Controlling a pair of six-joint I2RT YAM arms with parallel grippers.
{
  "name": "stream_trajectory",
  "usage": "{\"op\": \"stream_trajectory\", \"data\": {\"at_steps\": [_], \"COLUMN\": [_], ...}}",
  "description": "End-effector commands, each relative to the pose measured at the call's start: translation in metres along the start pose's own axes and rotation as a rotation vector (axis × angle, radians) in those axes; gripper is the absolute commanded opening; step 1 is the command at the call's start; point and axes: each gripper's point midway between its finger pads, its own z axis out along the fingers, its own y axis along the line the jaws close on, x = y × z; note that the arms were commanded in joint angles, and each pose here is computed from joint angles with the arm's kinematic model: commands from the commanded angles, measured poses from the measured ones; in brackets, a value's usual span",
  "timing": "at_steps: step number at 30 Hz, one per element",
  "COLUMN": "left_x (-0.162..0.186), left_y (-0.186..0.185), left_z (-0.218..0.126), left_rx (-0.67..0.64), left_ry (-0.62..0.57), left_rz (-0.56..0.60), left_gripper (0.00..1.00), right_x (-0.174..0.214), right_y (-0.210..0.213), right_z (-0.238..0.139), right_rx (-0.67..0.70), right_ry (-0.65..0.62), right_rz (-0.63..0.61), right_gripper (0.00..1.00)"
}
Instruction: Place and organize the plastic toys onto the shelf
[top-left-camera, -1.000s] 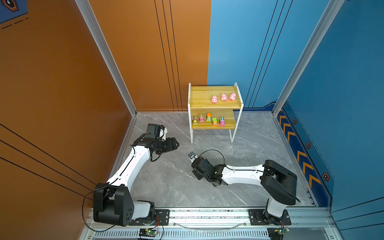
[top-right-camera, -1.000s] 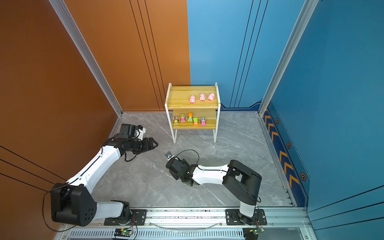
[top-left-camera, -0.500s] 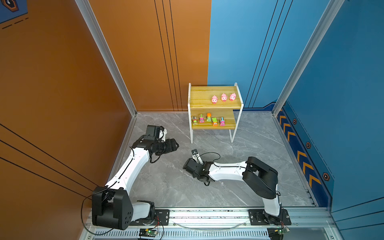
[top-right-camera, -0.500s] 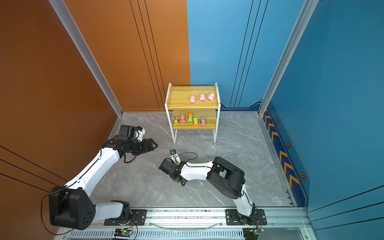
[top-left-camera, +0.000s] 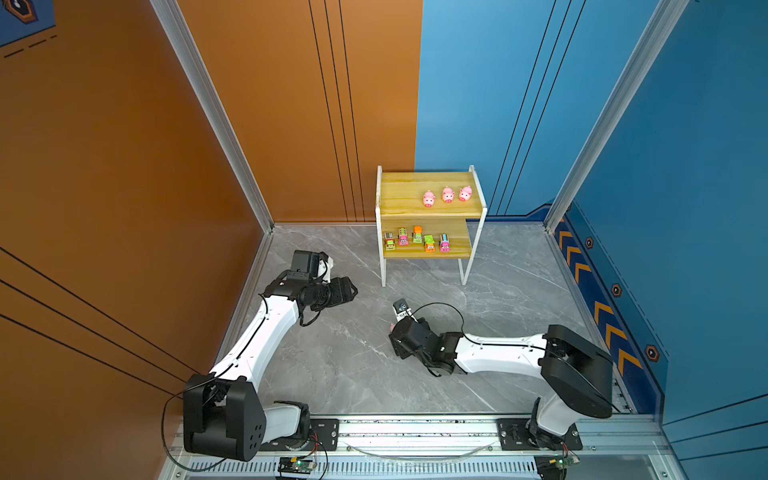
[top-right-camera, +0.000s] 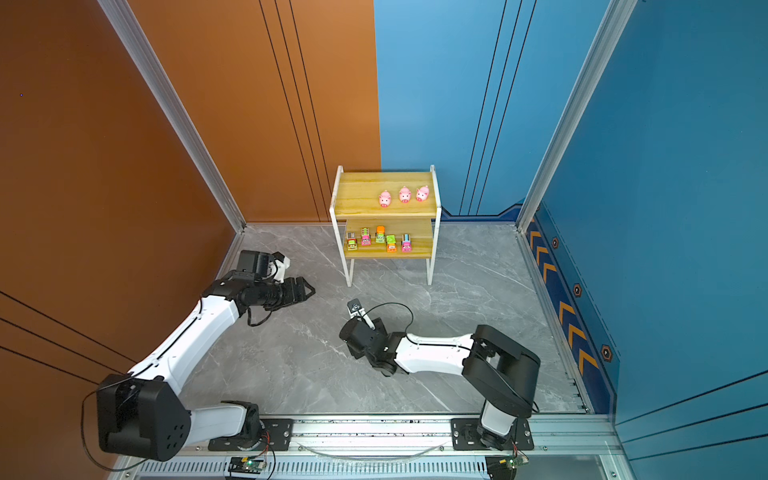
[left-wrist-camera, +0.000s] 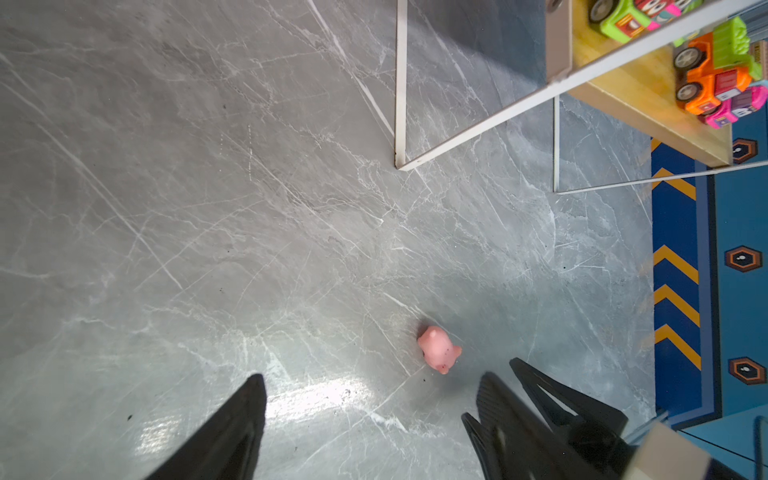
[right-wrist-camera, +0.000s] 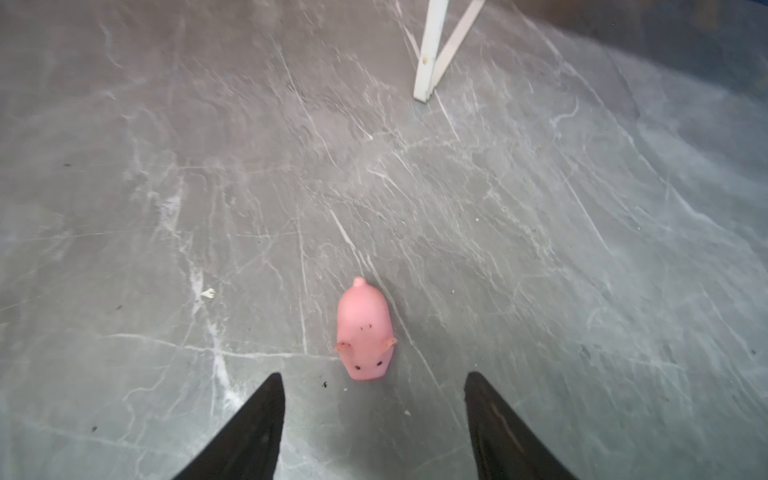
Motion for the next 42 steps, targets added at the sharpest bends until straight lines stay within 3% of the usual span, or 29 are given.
{"op": "stream_trajectory", "data": {"at_steps": [1, 8, 31, 39, 42], "left_x": [0.003, 0.002, 0.003, 0.003, 0.003], "left_y": [0.001, 0.0, 0.0, -0.001, -0.001], "left_z": [-0.001, -0.001, 0.002, 0.001, 0.0], "left_rx": [0.002, 0.006, 0.012, 0.016, 0.016], "left_ry": [-0.003, -0.005, 0.003, 0.001, -0.002], "left_rz": [-0.004, -0.003, -0.007, -0.008, -0.007], "left_gripper": [0.81, 0.81, 0.81, 0.81, 0.81], "right_x": [-0.014, -0.009, 0.027, 0.016, 0.004], "right_y": [0.014, 0.016, 0.002, 0.007, 0.012], "right_z": [-0.001, 0.02, 0.053, 0.056, 0.046], "right_rx": [-0.157, -0.218, -0.153, -0.159, -0.173], "right_ry": [-0.129, -0.161, -0.103, -0.105, -0.123], "right_rz": [-0.054, -0.045, -0.052, -0.083, -0.088], "right_gripper": [0.69, 0.64, 0.53, 0.25, 0.2]}}
